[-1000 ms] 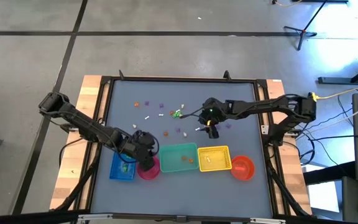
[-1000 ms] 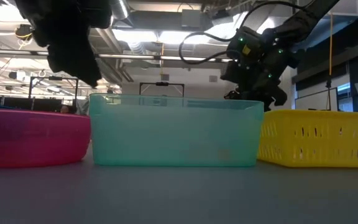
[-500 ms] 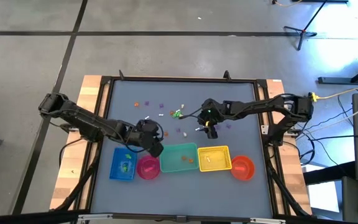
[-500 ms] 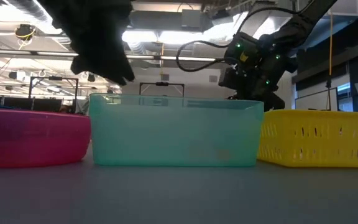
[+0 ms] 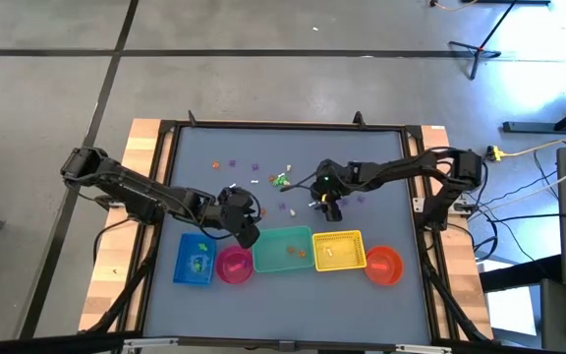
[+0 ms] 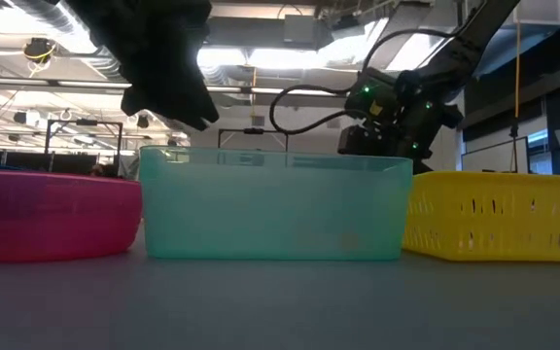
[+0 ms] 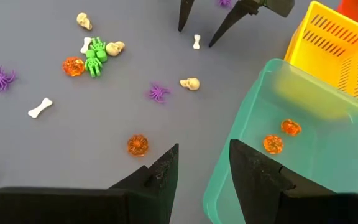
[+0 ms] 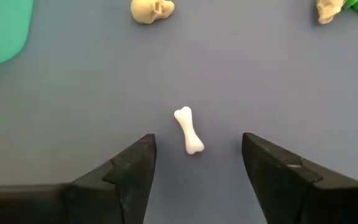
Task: Sort Halloween decoration
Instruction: Put the white bone toy into the yellow bin, then put the white skull toy into the orange bin
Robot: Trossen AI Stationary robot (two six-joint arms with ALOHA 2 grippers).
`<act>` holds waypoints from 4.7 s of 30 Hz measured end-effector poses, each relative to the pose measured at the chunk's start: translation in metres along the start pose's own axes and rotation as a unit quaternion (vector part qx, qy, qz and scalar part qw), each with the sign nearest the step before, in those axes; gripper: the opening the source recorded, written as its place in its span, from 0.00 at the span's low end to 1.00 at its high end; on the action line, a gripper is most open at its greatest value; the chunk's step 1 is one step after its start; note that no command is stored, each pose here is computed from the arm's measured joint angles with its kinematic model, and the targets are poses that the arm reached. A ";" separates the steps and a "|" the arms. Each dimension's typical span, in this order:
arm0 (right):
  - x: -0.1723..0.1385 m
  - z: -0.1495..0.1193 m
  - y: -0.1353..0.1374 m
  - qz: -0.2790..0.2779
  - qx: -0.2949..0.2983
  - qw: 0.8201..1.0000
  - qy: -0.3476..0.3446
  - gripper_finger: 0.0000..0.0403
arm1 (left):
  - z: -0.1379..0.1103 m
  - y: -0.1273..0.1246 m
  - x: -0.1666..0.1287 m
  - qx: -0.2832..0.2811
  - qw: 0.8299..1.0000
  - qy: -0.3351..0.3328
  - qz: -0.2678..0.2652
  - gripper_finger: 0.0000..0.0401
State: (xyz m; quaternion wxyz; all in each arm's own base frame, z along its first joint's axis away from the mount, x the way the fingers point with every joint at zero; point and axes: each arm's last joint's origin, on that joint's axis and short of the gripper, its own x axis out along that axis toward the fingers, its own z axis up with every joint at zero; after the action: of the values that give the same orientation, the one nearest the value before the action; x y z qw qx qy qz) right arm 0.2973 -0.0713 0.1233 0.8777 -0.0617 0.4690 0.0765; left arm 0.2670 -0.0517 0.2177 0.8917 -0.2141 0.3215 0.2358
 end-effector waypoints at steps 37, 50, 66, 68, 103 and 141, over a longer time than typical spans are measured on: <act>0.003 -0.002 0.000 0.005 0.002 1.000 0.004 0.08 | 0.001 -0.001 0.000 -0.002 1.000 -0.003 -0.003 0.32; 0.002 0.005 -0.002 0.013 0.002 1.000 0.002 0.08 | 0.001 -0.001 0.000 -0.002 1.000 -0.003 -0.003 0.32; -0.032 0.059 -0.009 0.100 0.016 0.994 0.027 0.08 | 0.000 -0.001 0.000 -0.002 1.000 -0.003 -0.003 0.32; -0.040 0.067 -0.003 0.122 0.016 0.991 0.045 0.08 | 0.000 -0.001 0.000 -0.002 1.000 -0.003 -0.003 0.32; -0.053 0.088 0.102 0.213 -0.068 0.959 0.173 0.15 | 0.016 0.018 0.009 0.037 0.998 -0.021 0.042 0.32; -0.085 0.070 0.057 0.166 -0.044 0.960 0.219 0.41 | 0.054 0.100 0.031 -0.044 0.991 0.035 0.122 0.51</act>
State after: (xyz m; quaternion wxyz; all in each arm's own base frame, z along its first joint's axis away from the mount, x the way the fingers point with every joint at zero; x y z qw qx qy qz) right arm 0.2971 -0.0094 0.2308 0.7250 -0.0366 0.6494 0.2267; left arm 0.2584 0.0654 0.2115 0.8342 -0.2208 0.3654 0.3492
